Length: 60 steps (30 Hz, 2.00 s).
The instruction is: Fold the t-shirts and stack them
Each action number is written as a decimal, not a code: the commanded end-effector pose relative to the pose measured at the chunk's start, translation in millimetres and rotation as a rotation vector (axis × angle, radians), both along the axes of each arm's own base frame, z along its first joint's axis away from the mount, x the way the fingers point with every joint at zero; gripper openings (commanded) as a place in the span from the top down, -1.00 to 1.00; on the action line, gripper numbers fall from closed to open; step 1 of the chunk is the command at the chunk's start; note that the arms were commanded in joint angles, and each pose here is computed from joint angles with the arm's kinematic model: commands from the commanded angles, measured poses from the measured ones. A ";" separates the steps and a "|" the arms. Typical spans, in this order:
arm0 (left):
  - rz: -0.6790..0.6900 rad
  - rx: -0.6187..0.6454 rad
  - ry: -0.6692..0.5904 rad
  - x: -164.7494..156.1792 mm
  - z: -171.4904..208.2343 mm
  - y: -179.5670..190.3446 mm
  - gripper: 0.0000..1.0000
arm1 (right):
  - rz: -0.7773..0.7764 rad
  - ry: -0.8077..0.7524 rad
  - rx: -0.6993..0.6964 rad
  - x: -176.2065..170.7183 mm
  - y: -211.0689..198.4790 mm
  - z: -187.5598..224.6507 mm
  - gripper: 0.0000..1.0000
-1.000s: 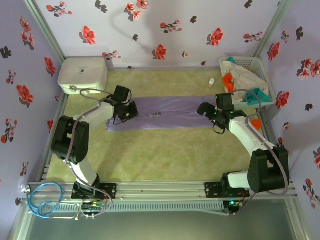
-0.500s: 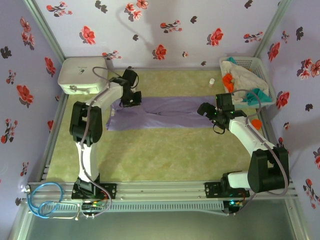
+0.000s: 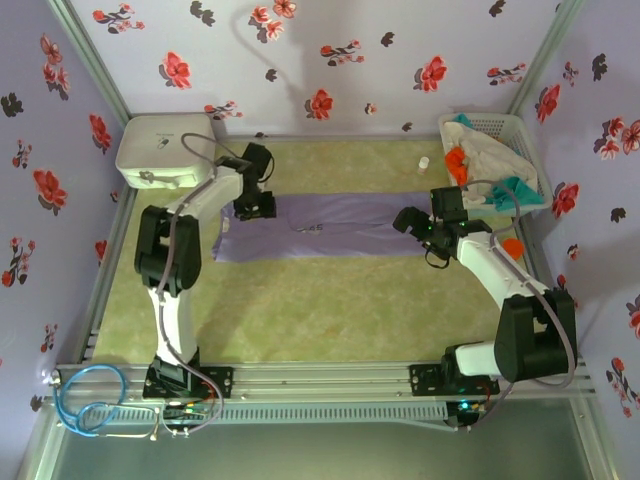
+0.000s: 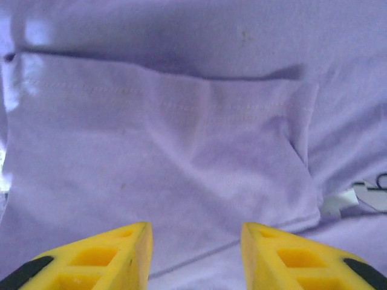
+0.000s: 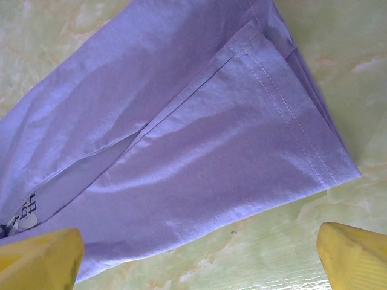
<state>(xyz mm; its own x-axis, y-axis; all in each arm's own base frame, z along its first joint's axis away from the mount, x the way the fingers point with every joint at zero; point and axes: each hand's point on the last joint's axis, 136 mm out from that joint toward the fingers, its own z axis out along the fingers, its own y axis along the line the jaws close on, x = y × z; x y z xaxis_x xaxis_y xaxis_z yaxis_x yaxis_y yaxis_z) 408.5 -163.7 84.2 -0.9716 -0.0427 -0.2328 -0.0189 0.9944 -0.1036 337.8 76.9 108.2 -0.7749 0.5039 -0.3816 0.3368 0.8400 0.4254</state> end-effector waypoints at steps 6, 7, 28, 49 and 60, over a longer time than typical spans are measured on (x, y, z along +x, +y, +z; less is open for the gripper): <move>0.098 -0.152 -0.003 -30.3 -0.3 -11.0 0.17 | 0.031 0.054 -0.048 1.0 0.3 -6.8 -0.99; 0.107 -0.156 0.007 -36.0 -7.1 -10.8 0.18 | 0.044 0.055 -0.048 4.6 2.9 -5.6 -0.99; 0.214 -0.251 0.043 -58.3 -29.1 29.9 0.20 | 0.170 0.113 -0.144 121.6 38.9 -53.4 -0.82; 0.175 -0.144 0.152 10.0 -65.8 27.0 0.26 | 0.220 0.426 -0.055 9.2 65.6 -106.3 -0.33; 0.040 -0.112 0.106 64.4 -53.1 -22.9 0.27 | 0.298 0.484 0.006 -118.2 142.2 -122.9 -0.35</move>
